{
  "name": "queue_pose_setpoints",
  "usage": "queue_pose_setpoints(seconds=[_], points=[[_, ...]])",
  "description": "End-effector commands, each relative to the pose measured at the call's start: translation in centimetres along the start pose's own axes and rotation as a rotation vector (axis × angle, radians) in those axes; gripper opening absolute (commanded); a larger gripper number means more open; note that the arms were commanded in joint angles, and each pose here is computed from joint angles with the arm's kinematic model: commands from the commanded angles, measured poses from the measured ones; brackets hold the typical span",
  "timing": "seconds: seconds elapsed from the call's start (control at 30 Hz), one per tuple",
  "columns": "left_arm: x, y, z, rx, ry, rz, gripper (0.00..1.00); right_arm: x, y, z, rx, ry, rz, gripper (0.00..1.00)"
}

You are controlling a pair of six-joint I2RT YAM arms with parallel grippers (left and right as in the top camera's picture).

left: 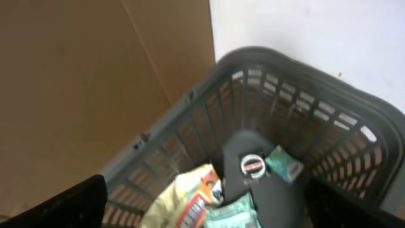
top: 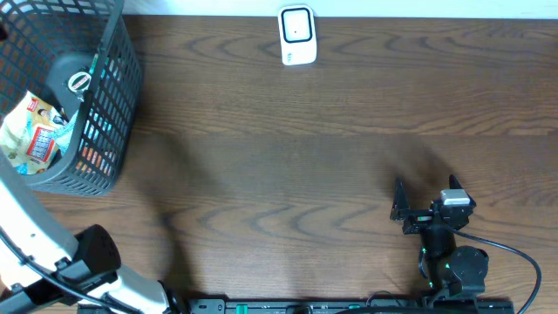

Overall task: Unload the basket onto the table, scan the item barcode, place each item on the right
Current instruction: 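Reach the left gripper into the basket and grasp the green packet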

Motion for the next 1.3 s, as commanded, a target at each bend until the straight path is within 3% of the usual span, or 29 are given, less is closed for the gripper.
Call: queue_pose_setpoints(seconds=[0.0,0.17,0.37,0.77,0.93,1.03,1.2,1.27], points=[[1.9,-3.0,-0.1,0.081,0.040,0.120,0.98,0.1,0.0,0.0,0.004,-0.010,0.001,0.99],[6.1,-10.3,0.9,0.023,0.043,0.310,0.97,0.1,0.0,0.0,0.004,-0.010,0.001,0.99],[9.6,-15.1,1.2,-0.008,0.039,0.449,0.98,0.1,0.0,0.0,0.004,-0.010,0.001,0.99],[17.0,-19.8,2.1,-0.092,0.080,0.748,0.98,0.1,0.0,0.0,0.004,-0.010,0.001,0.99],[18.9,-19.9,0.6,0.003,0.213,0.866,0.97,0.1,0.0,0.0,0.004,-0.010,0.001,0.99],[19.1,-20.1,0.7,0.002,0.215,0.870,0.98,0.1,0.0,0.0,0.004,-0.010,0.001,0.99],[19.2,-20.3,3.0,-0.278,0.328,0.813,0.98,0.1,0.0,0.0,0.004,-0.010,0.001,0.99],[19.5,-20.3,3.0,-0.286,0.328,0.824,0.98,0.1,0.0,0.0,0.004,-0.010,0.001,0.99]])
Point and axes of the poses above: each gripper's point midway between its finger pads, its own y axis back along the fingers, its own z axis along the line the jaws close on, x = y × z, the point moved 6 cm from there along y, back along the fingers, and after that the axes turned 14 degrees about y, right-handed, at the moved point
